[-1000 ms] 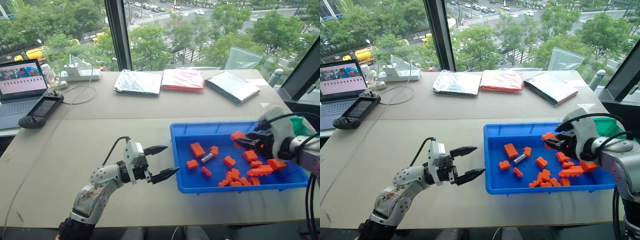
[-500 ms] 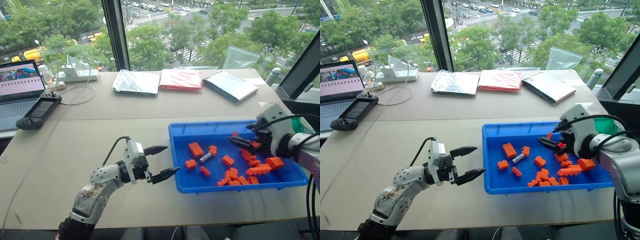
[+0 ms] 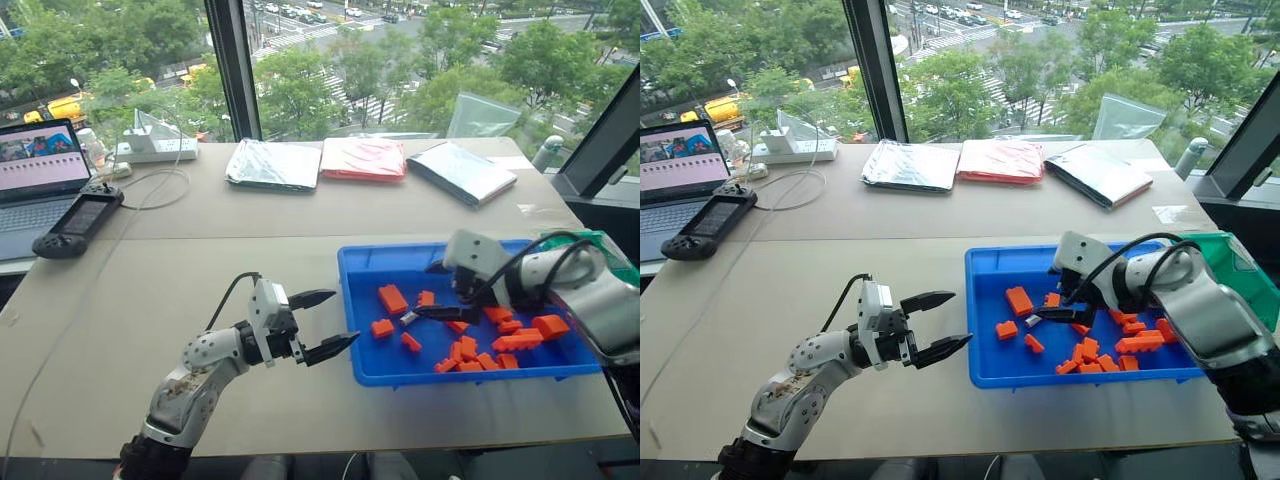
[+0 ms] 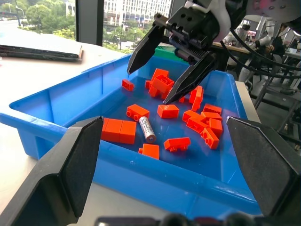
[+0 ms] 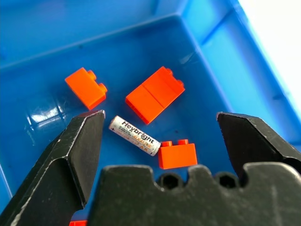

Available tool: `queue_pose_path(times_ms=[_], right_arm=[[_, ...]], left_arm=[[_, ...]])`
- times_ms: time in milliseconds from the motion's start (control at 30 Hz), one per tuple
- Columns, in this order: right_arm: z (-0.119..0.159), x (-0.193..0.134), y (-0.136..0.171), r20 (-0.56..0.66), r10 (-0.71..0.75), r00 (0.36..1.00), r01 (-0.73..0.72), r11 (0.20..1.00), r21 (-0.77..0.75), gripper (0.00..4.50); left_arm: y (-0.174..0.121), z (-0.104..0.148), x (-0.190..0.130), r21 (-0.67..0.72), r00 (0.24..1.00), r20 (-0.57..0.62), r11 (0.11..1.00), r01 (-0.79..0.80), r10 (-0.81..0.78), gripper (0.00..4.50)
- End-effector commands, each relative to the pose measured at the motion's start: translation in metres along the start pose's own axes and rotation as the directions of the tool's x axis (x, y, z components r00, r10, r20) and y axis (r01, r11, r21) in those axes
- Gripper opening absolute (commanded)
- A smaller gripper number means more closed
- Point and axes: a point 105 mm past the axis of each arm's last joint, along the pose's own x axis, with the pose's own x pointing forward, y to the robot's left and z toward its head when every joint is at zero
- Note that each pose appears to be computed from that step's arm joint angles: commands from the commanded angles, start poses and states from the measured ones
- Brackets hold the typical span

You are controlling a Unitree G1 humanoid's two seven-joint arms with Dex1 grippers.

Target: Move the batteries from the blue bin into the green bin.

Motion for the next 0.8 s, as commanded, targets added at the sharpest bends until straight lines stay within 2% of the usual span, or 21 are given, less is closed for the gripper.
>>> queue_pose_path(times_ms=[33, 133, 400, 500, 800], right_arm=[[-0.001, 0.006, 0.004, -0.025, 0.094, 0.995, -0.095, 0.993, -0.075, 4.42], [-0.007, 0.017, 0.007, -0.031, 0.158, 0.987, -0.16, 0.985, -0.071, 4.42], [-0.023, 0.026, 0.001, -0.059, 0.197, 0.979, -0.199, 0.98, -0.026, 4.42], [-0.027, 0.027, 0.0, -0.071, 0.198, 0.978, -0.199, 0.98, -0.012, 3.7], [-0.032, 0.028, 0.0, -0.07, 0.188, 0.98, -0.188, 0.982, 0.004, 0.67]], left_arm=[[-0.002, 0.007, 0.002, 0.025, 1.0, 0.023, 1.0, 0.002, -0.002, 4.5], [-0.002, 0.007, 0.001, 0.027, 1.0, 0.027, 1.0, -0.012, 0.011, 4.5], [-0.001, 0.007, 0.001, 0.022, 0.999, 0.031, 0.999, -0.03, 0.029, 4.5], [-0.001, 0.007, 0.001, 0.023, 0.999, 0.03, 0.999, -0.032, 0.032, 4.5], [-0.001, 0.007, 0.001, 0.025, 0.999, 0.026, 0.999, -0.03, 0.029, 4.5]])
